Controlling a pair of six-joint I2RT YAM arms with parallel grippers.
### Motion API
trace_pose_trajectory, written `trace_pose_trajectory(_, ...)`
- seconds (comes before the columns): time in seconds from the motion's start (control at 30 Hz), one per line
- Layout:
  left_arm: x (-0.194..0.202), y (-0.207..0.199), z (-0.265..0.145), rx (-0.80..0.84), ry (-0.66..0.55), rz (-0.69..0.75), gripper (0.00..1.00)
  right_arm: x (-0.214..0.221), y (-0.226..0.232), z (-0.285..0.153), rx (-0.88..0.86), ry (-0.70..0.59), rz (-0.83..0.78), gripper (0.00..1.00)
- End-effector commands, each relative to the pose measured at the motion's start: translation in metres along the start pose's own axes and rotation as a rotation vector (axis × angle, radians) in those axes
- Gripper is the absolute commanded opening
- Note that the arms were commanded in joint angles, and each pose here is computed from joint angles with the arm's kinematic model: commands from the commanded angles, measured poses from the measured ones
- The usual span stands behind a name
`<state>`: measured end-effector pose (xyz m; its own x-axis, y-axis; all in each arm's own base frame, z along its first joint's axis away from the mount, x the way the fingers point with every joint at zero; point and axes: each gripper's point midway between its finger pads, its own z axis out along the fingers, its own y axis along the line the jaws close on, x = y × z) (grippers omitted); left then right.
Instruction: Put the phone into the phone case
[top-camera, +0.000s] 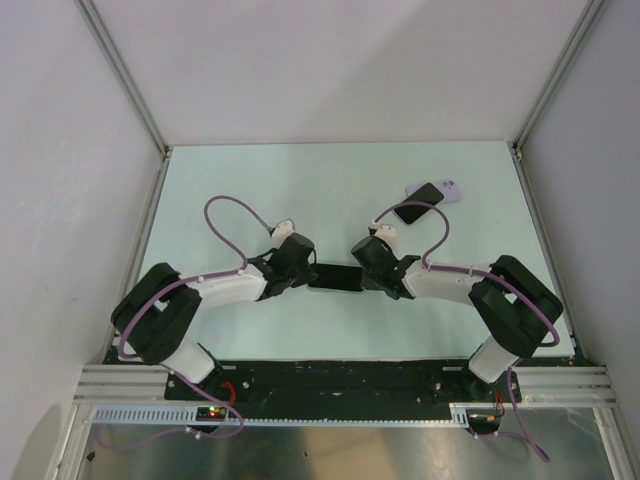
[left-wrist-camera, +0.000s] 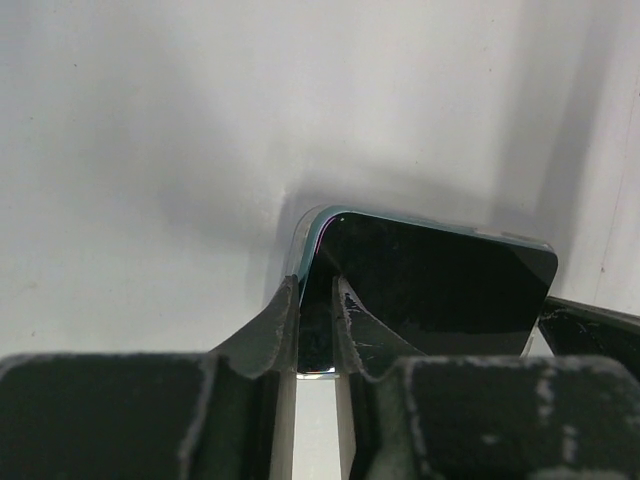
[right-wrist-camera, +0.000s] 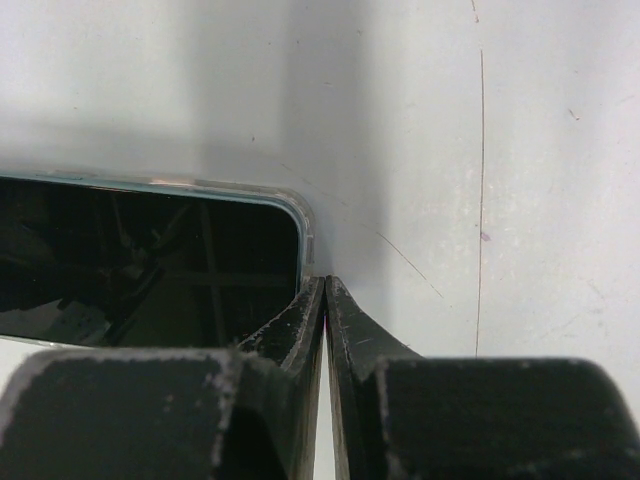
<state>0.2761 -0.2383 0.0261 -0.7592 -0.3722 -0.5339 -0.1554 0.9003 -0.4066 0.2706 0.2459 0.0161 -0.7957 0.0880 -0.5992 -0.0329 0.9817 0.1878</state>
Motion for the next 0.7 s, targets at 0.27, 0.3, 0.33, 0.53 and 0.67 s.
trace_pose_trajectory(0.27,0.070,-0.018,-0.031,0.092,0.327,0.125,0.33,0.031,0.037,-0.001,-0.226,0.202,0.052,0.12)
trace_pose_trajectory(0.3,0.069,-0.018,-0.031,0.092,0.326,0.125,0.32,0.030,0.036,-0.001,-0.226,0.200,0.053,0.12)
trace_pose_trajectory(0.33,0.068,-0.018,-0.031,0.092,0.325,0.125,0.32,0.029,0.035,0.000,-0.224,0.199,0.055,0.12)
trace_pose_trajectory(0.53,0.067,-0.017,-0.037,0.093,0.324,0.123,0.32,0.033,0.037,0.000,-0.241,0.224,0.055,0.12)
trace_pose_trajectory(0.67,0.057,-0.008,-0.043,0.054,0.278,0.120,0.36,0.034,0.038,0.001,-0.248,0.229,0.059,0.12)
